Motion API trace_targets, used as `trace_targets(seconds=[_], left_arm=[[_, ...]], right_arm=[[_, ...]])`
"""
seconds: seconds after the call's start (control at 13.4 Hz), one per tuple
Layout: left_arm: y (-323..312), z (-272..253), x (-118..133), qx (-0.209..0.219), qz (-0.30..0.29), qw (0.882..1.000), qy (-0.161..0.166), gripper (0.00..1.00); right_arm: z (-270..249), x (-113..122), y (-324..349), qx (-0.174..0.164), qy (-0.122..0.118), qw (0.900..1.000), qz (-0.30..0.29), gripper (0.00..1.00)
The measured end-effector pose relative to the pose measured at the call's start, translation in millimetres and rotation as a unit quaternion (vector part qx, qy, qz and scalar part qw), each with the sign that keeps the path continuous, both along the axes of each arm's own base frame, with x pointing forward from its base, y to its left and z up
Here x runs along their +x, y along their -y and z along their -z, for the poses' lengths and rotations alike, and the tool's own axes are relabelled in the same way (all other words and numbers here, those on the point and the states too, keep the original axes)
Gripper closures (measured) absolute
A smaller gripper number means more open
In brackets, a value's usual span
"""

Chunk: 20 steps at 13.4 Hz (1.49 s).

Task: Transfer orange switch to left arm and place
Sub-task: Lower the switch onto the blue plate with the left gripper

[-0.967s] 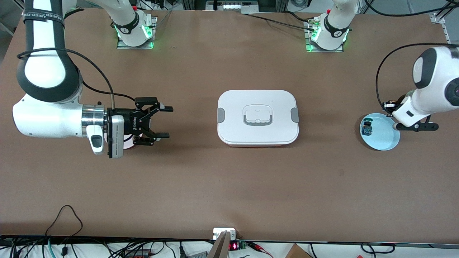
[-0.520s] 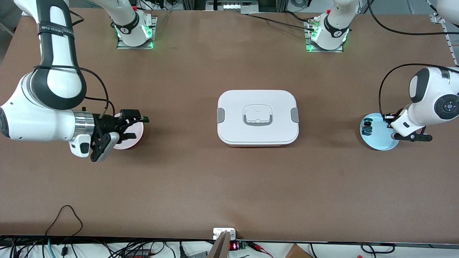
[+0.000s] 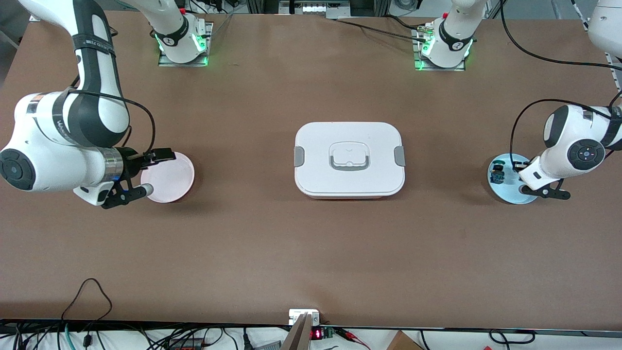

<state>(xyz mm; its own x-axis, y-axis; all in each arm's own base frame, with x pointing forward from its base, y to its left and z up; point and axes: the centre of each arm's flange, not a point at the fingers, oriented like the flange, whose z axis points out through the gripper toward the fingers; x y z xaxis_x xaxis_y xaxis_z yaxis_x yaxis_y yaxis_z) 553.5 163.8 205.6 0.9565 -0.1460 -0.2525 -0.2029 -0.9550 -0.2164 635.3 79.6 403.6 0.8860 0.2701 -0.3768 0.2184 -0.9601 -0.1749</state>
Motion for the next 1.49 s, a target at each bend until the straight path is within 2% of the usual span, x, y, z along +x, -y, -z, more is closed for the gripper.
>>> trace_targets(seconds=[0.15, 0.3, 0.45, 0.67, 0.89, 1.04, 1.19, 1.34, 1.49], left_arm=[[-2, 1, 3, 0.010, 0.010, 1.000, 0.003, 0.60], [-8, 11, 10, 0.012, 0.011, 1.000, 0.004, 0.60], [-11, 21, 16, 0.007, 0.008, 1.000, 0.004, 0.60], [-12, 23, 18, 0.005, 0.007, 1.000, 0.005, 0.60], [-12, 25, 18, 0.003, 0.007, 1.000, 0.004, 0.55], [-11, 28, 18, 0.002, 0.007, 1.000, 0.002, 0.42], [-11, 26, 20, 0.002, 0.008, 1.000, 0.004, 0.21], [-12, 21, 25, 0.004, 0.007, 1.000, 0.011, 0.02], [-18, 10, 32, 0.010, 0.007, 1.000, 0.023, 0.00]], right_arm=[[-17, -1, 18, -0.061, -0.010, 0.998, -0.011, 0.00], [-44, -1, 31, -0.087, -0.008, 0.996, -0.012, 0.00], [-76, 0, 43, -0.088, 0.017, 0.996, -0.003, 0.00], [-109, 6, 82, -0.092, 0.077, 0.992, 0.028, 0.00], [-140, -3, 91, -0.097, 0.103, 0.986, 0.084, 0.00], [-157, -9, 94, -0.086, 0.117, 0.984, 0.105, 0.00], [-157, -9, 99, -0.080, 0.140, 0.981, 0.112, 0.00], [-143, -15, 98, -0.077, 0.149, 0.979, 0.115, 0.00], [-133, -26, 99, -0.076, 0.150, 0.979, 0.118, 0.00]])
